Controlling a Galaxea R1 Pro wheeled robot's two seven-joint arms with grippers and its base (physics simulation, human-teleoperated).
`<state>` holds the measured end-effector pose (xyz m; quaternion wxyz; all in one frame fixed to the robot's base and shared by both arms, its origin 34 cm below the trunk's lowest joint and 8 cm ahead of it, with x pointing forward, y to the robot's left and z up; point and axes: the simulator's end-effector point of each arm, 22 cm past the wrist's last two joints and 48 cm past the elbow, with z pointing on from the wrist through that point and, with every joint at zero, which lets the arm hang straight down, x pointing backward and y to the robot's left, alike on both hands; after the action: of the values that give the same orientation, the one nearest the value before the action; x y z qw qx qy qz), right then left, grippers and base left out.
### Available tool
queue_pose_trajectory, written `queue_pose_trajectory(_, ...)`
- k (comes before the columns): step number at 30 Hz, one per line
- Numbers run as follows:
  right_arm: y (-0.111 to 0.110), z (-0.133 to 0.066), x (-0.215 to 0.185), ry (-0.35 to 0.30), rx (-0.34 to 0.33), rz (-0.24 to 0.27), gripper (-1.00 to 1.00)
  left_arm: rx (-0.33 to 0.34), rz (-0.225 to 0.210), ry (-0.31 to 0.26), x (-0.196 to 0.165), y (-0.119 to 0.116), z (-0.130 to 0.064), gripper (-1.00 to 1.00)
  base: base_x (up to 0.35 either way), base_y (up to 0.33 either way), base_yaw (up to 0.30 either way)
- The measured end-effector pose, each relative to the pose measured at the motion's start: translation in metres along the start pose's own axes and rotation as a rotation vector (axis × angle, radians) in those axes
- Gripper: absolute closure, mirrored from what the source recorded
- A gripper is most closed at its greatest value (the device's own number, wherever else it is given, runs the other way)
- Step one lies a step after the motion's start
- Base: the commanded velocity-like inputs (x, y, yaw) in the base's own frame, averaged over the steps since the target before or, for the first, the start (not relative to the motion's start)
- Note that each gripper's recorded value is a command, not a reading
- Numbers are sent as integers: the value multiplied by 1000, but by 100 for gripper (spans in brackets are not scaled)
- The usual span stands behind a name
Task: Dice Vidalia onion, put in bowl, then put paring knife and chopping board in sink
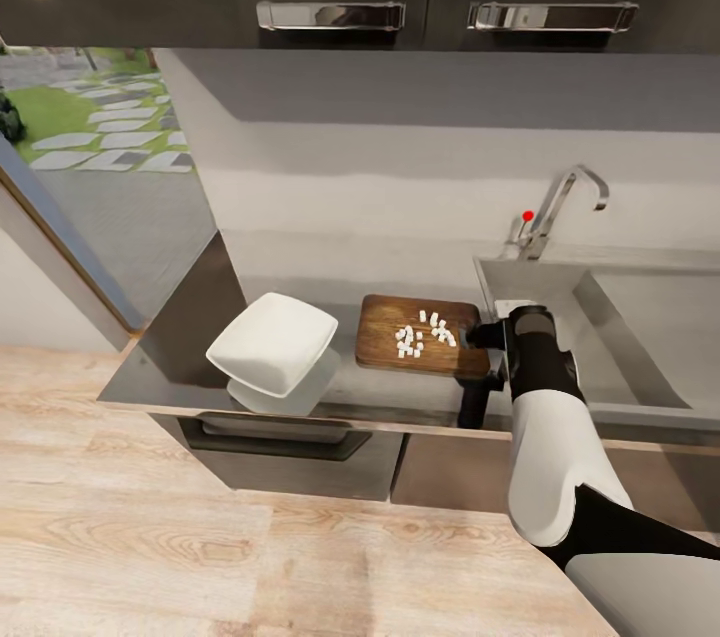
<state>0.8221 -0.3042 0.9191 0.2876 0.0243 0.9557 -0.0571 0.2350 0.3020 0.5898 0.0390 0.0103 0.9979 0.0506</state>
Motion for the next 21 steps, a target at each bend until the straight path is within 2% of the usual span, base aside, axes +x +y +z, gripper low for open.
queue_pose_trajectory(21,1,1,3,7,-2,-2,-100,0,0,0,0,0,0,-100,0,0,0)
